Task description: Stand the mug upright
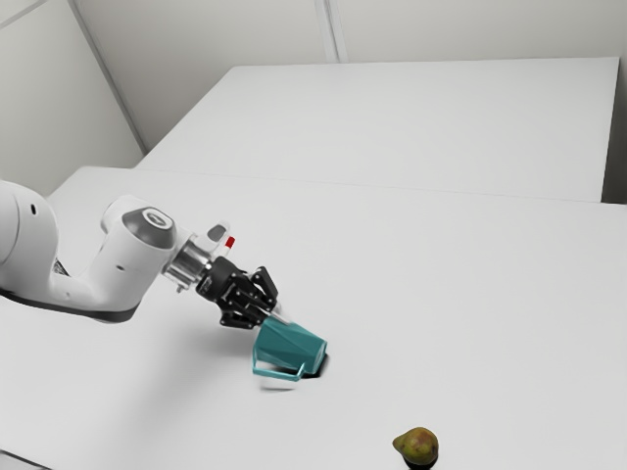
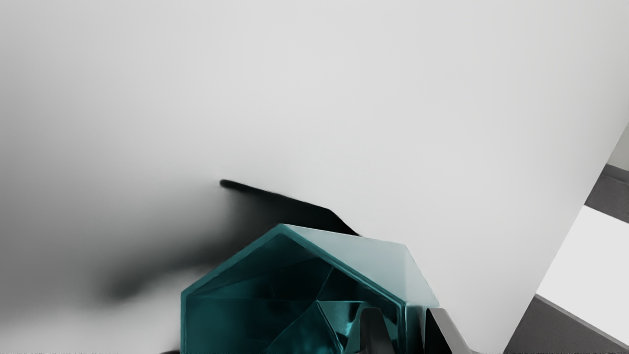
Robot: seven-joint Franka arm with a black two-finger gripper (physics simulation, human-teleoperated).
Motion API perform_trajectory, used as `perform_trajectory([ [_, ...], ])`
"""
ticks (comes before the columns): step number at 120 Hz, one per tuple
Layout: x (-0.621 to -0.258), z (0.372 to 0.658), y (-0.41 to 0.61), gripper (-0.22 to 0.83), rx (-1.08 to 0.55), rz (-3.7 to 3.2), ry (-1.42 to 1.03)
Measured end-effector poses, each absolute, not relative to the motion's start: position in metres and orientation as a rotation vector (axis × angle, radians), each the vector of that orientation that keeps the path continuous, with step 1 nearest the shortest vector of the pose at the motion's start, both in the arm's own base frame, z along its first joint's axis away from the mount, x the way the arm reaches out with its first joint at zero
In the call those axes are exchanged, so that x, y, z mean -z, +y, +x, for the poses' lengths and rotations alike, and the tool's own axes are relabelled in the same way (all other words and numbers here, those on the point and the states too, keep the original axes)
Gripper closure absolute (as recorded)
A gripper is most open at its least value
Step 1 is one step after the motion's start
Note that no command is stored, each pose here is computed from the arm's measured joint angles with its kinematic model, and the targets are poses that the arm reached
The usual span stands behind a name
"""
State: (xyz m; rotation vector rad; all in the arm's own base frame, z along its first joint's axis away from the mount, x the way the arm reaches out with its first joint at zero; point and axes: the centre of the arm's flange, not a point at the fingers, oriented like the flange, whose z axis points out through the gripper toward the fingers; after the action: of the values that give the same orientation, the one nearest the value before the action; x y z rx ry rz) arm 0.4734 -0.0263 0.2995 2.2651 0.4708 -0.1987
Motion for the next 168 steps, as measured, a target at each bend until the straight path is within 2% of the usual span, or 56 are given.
perform_trajectory([
  [29, -0.32, 0.472, -0.044, 0.76, 0.186, 2.264, 0.404],
  [55, -0.352, 0.471, -0.041, 0.78, 0.12, 2.363, 0.305],
  [103, -0.367, 0.478, -0.013, 0.79, 0.036, 2.65, 0.248],
  [134, -0.397, 0.498, -0.017, 0.79, -0.056, 2.896, 0.127],
  [168, -0.403, 0.501, -0.02, 0.79, 0.032, 2.981, 0.205],
])
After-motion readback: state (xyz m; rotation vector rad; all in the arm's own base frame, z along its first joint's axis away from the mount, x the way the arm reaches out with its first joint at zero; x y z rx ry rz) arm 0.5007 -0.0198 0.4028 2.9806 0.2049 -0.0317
